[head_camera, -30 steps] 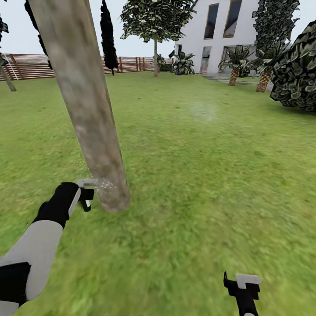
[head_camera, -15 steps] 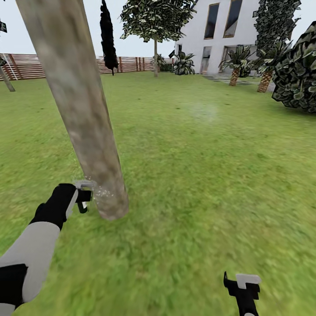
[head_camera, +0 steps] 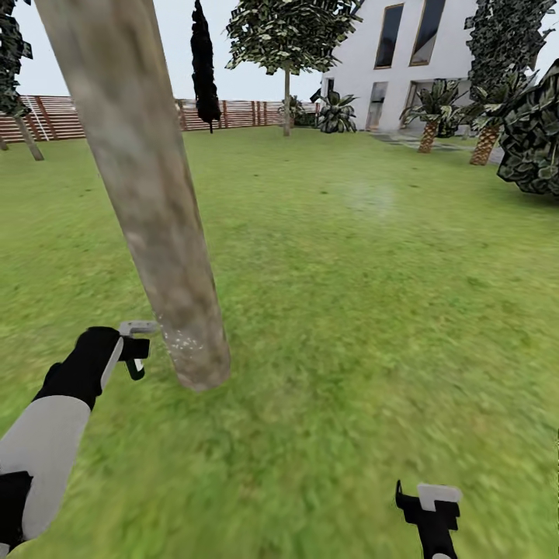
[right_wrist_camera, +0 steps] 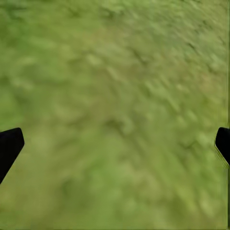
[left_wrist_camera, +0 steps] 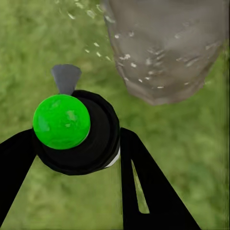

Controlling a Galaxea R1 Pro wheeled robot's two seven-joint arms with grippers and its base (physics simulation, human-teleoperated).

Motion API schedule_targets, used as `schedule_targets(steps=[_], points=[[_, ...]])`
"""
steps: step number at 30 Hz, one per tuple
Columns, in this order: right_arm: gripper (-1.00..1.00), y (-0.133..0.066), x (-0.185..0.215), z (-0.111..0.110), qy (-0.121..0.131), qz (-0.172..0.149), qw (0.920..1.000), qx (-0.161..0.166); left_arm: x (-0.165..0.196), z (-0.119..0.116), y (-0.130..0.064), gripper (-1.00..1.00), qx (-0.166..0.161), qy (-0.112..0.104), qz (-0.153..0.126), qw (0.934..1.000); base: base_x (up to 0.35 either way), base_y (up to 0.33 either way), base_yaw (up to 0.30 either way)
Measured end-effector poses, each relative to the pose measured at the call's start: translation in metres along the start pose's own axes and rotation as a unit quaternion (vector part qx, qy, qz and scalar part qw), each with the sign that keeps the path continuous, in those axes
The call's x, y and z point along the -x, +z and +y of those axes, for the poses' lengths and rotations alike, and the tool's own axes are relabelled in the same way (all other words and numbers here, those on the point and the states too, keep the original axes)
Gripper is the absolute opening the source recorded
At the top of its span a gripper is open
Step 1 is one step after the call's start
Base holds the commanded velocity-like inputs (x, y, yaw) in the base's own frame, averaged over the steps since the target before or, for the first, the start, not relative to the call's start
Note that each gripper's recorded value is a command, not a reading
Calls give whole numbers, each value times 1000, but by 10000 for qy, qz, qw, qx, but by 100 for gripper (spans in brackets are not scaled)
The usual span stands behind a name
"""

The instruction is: In the garden, pick up the pesticide atomizer on the floor and spray pesticide onto both trees until each tree trunk is fully covered.

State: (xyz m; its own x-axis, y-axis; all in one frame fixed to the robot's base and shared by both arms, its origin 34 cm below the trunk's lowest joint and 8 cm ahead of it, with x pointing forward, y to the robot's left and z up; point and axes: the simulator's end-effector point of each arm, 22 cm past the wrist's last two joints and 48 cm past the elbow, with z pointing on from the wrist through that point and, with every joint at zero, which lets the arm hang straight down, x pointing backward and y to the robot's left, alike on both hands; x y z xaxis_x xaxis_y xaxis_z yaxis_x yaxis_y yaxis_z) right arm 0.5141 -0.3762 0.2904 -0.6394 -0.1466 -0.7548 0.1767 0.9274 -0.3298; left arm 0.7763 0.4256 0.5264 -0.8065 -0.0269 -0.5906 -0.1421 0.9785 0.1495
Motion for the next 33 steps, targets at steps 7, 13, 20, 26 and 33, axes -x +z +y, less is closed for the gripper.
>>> schedule_targets(steps=[7, 13, 20, 26, 33], points=[[100, 0, 0, 0, 4, -2, 10000, -3, 0, -2, 0, -100, -12, 8, -7, 10000, 48, -265, 0], [100, 0, 0, 0, 0, -4, 10000, -1, 0, -2, 0, -100, -10, 6, -7, 10000, 0, -272, 1], [100, 0, 0, 0, -2, 2, 10000, 0, 0, -2, 0, -100, -9, 10, -7, 10000, 21, -273, 224], [100, 0, 0, 0, -2, 3, 10000, 4, 0, -3, 0, -100, -17, 7, -7, 10000, 75, -272, 20], [100, 0, 0, 0, -2, 3, 10000, 0, 1, -3, 0, -100, -15, 6, -20, 10000, -46, -273, 52]])
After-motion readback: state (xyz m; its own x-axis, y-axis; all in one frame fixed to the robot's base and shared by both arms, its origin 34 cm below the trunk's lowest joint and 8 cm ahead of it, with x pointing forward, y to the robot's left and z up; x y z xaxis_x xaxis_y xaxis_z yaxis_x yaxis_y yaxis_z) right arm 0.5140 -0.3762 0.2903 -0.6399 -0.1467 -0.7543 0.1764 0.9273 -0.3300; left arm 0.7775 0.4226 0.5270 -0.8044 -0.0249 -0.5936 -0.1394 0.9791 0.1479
